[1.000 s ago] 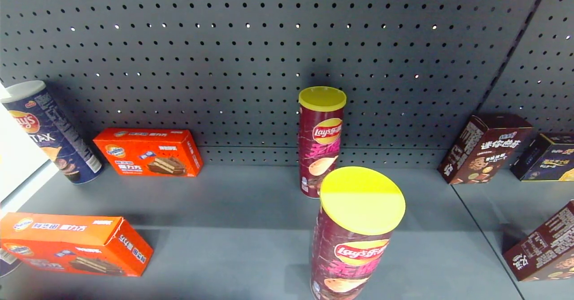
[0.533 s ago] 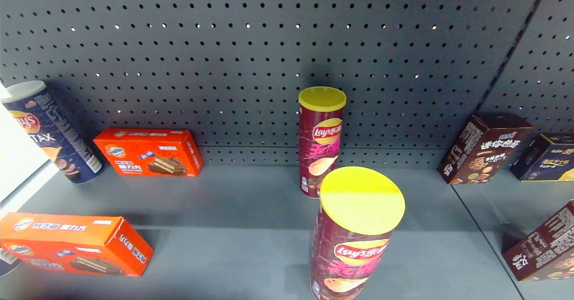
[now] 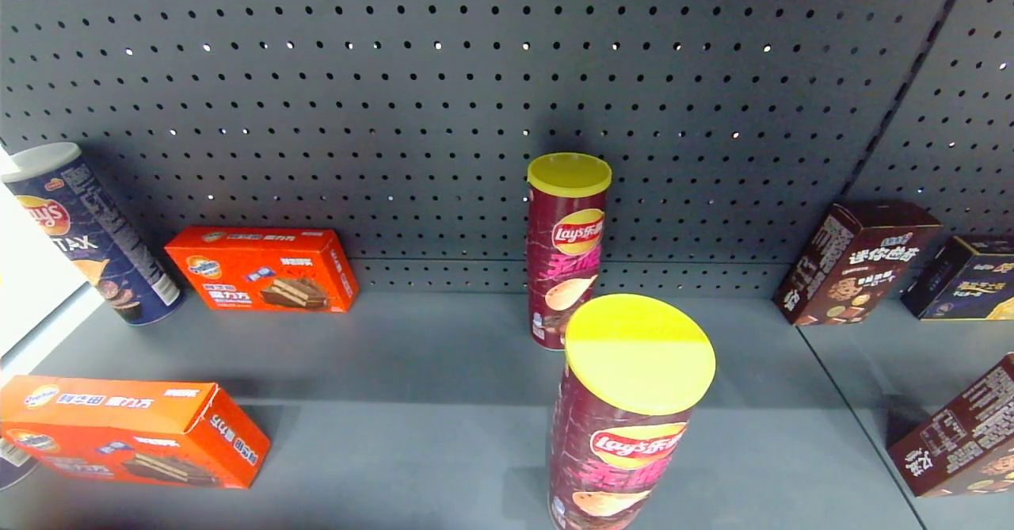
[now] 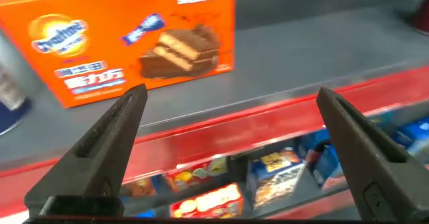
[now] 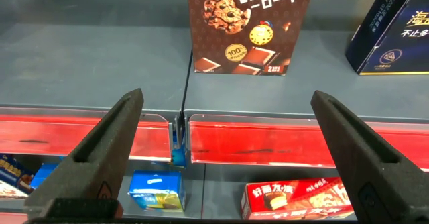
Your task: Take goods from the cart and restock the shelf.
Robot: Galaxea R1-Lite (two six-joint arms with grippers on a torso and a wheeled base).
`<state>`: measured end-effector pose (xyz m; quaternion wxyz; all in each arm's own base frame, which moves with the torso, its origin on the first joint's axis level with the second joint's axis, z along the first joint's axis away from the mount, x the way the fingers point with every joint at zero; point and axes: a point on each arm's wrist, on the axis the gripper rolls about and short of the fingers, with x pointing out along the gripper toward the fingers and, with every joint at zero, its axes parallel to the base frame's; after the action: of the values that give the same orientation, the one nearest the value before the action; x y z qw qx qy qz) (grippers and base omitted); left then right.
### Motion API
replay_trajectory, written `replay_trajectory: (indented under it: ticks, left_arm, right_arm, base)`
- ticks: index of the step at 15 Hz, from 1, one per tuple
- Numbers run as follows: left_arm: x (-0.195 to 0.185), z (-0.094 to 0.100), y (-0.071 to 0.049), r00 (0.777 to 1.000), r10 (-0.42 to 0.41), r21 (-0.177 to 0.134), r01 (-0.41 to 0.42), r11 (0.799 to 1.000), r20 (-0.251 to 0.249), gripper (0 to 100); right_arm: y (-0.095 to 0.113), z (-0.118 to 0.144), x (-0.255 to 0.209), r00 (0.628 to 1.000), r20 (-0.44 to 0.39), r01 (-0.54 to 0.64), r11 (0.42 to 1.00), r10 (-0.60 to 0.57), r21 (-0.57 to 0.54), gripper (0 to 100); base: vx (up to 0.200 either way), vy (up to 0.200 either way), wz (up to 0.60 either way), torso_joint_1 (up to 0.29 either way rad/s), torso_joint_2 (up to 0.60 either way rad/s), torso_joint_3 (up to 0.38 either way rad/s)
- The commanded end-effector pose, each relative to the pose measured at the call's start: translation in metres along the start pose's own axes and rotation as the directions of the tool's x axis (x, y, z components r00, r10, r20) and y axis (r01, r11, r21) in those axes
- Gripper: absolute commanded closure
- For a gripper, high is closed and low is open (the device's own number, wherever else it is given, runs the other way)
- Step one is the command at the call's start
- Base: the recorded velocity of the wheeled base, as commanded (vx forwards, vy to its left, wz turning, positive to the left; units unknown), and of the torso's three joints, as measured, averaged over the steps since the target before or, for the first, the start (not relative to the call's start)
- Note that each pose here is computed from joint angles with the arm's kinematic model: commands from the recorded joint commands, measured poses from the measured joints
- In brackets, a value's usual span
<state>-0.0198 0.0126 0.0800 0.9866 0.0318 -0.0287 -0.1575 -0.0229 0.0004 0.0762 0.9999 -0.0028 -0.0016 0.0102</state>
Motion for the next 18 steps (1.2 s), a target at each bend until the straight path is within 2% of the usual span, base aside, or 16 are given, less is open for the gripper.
replay_trajectory:
  ticks: [1, 4, 5, 6, 7, 9, 10, 11, 12, 14, 16, 18]
  left_arm:
    - [0.0002, -0.0001, -0.0006, 1.000, -0.025, 0.008, 0.025, 1.000, -0.002, 0]
    - [0.0001, 0.0001, -0.0014, 0.998, -0.062, 0.010, 0.062, 0.998, 0.002, 0]
    - [0.0000, -0.0012, -0.0030, 0.992, -0.130, 0.001, 0.130, 0.992, -0.006, 0]
    - [-0.0003, -0.0044, -0.0045, 0.982, -0.188, -0.003, 0.188, 0.982, -0.034, 0]
    - [-0.0005, -0.0046, -0.0052, 0.968, -0.250, -0.008, 0.249, 0.968, -0.032, 0]
    - [-0.0001, -0.0048, -0.0025, 0.955, -0.295, -0.049, 0.294, 0.955, -0.028, 0]
    - [0.0000, -0.0045, -0.0015, 0.947, -0.320, -0.054, 0.318, 0.946, -0.024, 0]
    - [0.0004, -0.0050, -0.0002, 0.929, -0.369, -0.061, 0.367, 0.928, -0.022, 0]
    - [0.0006, -0.0051, 0.0004, 0.921, -0.389, -0.057, 0.387, 0.920, -0.020, 0]
    - [0.0005, -0.0046, 0.0004, 0.921, -0.388, -0.049, 0.387, 0.921, -0.018, 0]
    - [0.0007, -0.0048, 0.0008, 0.932, -0.362, -0.078, 0.359, 0.930, -0.022, 0]
    - [0.0006, -0.0046, 0.0012, 0.929, -0.370, -0.076, 0.368, 0.927, -0.021, 0]
  right_arm:
    - [0.0000, -0.0001, 0.0000, 1.000, 0.000, -0.001, 1.000, 0.001, -0.001, 0]
    - [0.0000, 0.0001, 0.0000, 1.000, 0.001, -0.001, 1.000, 0.001, -0.001, 0]
    - [0.0000, 0.0001, 0.0000, 1.000, 0.001, -0.001, 1.000, 0.001, -0.001, 0]
    - [0.0000, -0.0005, 0.0001, 1.000, -0.002, -0.001, 1.000, 0.001, -0.001, 0]
    - [0.0000, -0.0001, 0.0000, 1.000, 0.000, -0.001, 1.000, 0.001, -0.001, 0]
    - [0.0000, -0.0001, 0.0000, 1.000, 0.000, -0.001, 1.000, 0.001, -0.001, 0]
    - [0.0000, -0.0005, 0.0001, 1.000, -0.002, -0.001, 1.000, 0.001, -0.001, 0]
    - [0.0000, -0.0004, 0.0001, 1.000, 0.000, -0.001, 1.000, 0.001, -0.001, 0]
    - [0.0000, -0.0005, 0.0001, 1.000, -0.002, -0.001, 1.000, 0.001, -0.001, 0]
    - [0.0000, -0.0004, 0.0001, 1.000, 0.000, -0.001, 1.000, 0.001, -0.001, 0]
    - [0.0000, -0.0001, 0.0000, 1.000, 0.000, -0.001, 1.000, 0.001, -0.001, 0]
    - [0.0000, -0.0005, 0.0001, 1.000, -0.002, -0.001, 1.000, 0.001, -0.001, 0]
  base:
    - [0.000, 0.000, 0.00, 0.000, 0.00, 0.000]
    - [0.000, 0.000, 0.00, 0.000, 0.00, 0.000]
    - [0.000, 0.000, 0.00, 0.000, 0.00, 0.000]
    - [0.000, 0.000, 0.00, 0.000, 0.00, 0.000]
    - [0.000, 0.000, 0.00, 0.000, 0.00, 0.000]
    - [0.000, 0.000, 0.00, 0.000, 0.00, 0.000]
    - [0.000, 0.000, 0.00, 0.000, 0.00, 0.000]
    - [0.000, 0.000, 0.00, 0.000, 0.00, 0.000]
    - [0.000, 0.000, 0.00, 0.000, 0.00, 0.000]
    - [0.000, 0.000, 0.00, 0.000, 0.00, 0.000]
    - [0.000, 0.000, 0.00, 0.000, 0.00, 0.000]
    - [0.000, 0.000, 0.00, 0.000, 0.00, 0.000]
